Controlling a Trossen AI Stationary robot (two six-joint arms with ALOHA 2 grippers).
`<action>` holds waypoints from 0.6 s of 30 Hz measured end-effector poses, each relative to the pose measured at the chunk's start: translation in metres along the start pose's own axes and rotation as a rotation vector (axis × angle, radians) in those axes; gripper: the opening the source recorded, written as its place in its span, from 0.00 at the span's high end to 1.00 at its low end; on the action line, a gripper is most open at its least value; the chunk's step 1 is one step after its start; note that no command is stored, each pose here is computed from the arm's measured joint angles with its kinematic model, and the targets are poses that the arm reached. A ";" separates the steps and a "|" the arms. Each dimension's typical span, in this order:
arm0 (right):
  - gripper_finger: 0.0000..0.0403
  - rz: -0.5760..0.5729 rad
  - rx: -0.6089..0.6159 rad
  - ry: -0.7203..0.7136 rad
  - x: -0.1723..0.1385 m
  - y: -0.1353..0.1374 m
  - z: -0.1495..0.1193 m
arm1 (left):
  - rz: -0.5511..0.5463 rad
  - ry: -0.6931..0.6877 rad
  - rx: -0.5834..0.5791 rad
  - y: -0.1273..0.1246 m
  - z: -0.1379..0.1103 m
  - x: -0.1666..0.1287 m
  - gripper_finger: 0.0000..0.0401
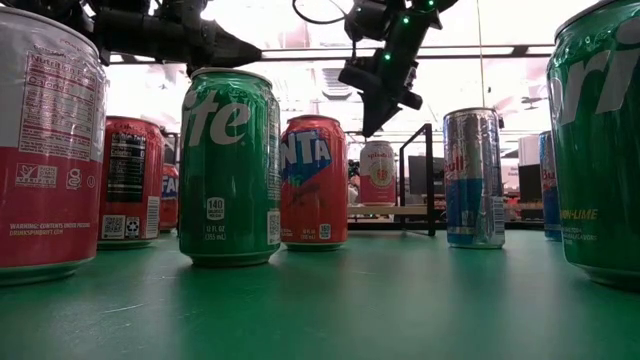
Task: Pick and place cans onto a shelf
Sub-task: Put the right pink white soda can on the shelf
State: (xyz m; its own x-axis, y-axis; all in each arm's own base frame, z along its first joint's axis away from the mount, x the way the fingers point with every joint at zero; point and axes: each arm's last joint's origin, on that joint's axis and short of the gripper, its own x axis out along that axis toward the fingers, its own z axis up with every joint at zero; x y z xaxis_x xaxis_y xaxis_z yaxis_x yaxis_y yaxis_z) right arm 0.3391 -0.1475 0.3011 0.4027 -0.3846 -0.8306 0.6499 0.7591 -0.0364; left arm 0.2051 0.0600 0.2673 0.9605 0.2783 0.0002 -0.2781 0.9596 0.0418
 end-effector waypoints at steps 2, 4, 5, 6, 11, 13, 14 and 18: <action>0.97 0.000 0.000 0.000 0.000 0.000 0.000 | 0.000 0.000 0.000 0.000 0.000 0.000 0.91; 0.97 -0.001 0.000 0.000 0.000 0.000 0.000 | 0.000 0.000 0.000 0.000 0.000 0.000 0.91; 0.97 -0.001 0.000 0.000 0.000 0.000 0.000 | 0.000 0.000 0.000 0.000 0.000 0.000 0.91; 0.97 -0.001 0.000 0.000 0.000 0.000 0.000 | 0.000 0.000 0.000 0.000 0.000 0.000 0.91; 0.97 -0.008 -0.001 -0.002 0.000 0.000 0.000 | 0.000 0.000 0.000 0.000 0.000 0.000 0.91; 0.97 -0.008 -0.002 -0.002 0.000 0.000 0.000 | 0.000 0.000 0.000 0.000 0.000 0.000 0.91; 0.97 -0.009 -0.005 -0.002 0.000 0.000 0.000 | 0.000 0.000 0.000 0.000 0.000 0.000 0.91; 0.97 -0.012 -0.009 -0.005 0.000 0.000 0.000 | 0.000 0.000 0.000 0.000 0.000 0.000 0.91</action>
State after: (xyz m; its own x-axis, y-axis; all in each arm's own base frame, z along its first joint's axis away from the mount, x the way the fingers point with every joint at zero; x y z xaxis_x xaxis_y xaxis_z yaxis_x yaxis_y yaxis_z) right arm 0.3390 -0.1480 0.3013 0.3978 -0.3961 -0.8276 0.6487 0.7593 -0.0517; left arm 0.2051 0.0600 0.2673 0.9604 0.2786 0.0002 -0.2783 0.9596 0.0418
